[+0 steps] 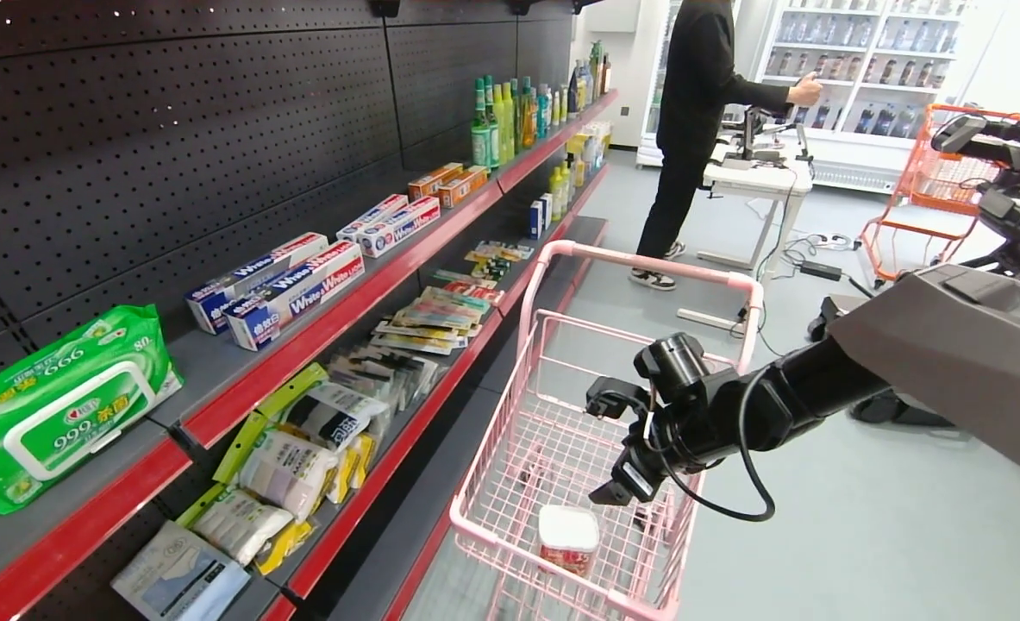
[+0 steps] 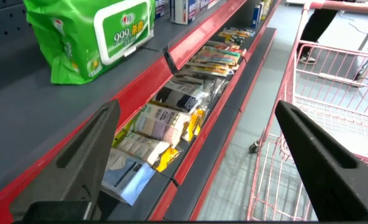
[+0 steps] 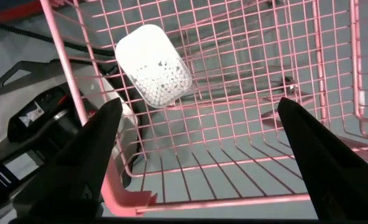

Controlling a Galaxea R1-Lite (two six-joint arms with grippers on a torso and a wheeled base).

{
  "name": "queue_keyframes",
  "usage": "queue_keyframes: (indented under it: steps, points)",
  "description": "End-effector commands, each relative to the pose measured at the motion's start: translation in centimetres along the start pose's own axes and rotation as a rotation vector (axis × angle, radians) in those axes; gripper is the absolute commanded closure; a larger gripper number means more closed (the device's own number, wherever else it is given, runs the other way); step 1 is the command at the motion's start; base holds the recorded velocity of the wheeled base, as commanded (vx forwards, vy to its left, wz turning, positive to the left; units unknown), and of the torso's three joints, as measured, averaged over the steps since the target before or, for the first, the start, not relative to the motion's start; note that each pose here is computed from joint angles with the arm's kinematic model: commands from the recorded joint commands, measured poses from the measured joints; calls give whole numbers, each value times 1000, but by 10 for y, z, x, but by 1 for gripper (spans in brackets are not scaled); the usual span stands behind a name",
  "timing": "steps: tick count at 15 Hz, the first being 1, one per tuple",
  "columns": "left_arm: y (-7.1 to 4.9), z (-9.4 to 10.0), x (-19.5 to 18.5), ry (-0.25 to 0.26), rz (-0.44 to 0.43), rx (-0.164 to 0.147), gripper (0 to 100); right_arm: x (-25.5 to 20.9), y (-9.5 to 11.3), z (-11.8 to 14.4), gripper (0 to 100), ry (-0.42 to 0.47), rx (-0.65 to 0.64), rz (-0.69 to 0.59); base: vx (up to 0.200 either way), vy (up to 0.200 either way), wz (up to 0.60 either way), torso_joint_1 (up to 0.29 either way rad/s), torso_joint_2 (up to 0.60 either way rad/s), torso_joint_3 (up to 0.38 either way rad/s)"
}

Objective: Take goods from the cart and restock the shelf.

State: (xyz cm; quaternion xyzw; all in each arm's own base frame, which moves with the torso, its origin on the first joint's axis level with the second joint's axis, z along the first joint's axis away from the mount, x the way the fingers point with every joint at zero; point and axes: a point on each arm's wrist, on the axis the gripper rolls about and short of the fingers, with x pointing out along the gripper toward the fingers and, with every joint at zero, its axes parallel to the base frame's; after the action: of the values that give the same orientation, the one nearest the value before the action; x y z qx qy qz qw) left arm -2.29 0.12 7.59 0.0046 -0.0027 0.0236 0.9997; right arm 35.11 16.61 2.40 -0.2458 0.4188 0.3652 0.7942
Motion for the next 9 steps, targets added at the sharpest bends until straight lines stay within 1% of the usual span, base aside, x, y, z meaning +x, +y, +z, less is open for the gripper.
queue_keyframes:
  steps: [1,4,9]
  points:
    - [0,0,0,1,0,0,0,4,3,2,0,0,-8,9,0,0,0,-159,334,183]
    - [0,0,0,1,0,0,0,7,7,3,0,3,-16,17,0,0,0,-164,356,194]
    - [0,0,0,1,0,0,0,9,7,4,0,3,-19,12,0,0,0,-152,354,191]
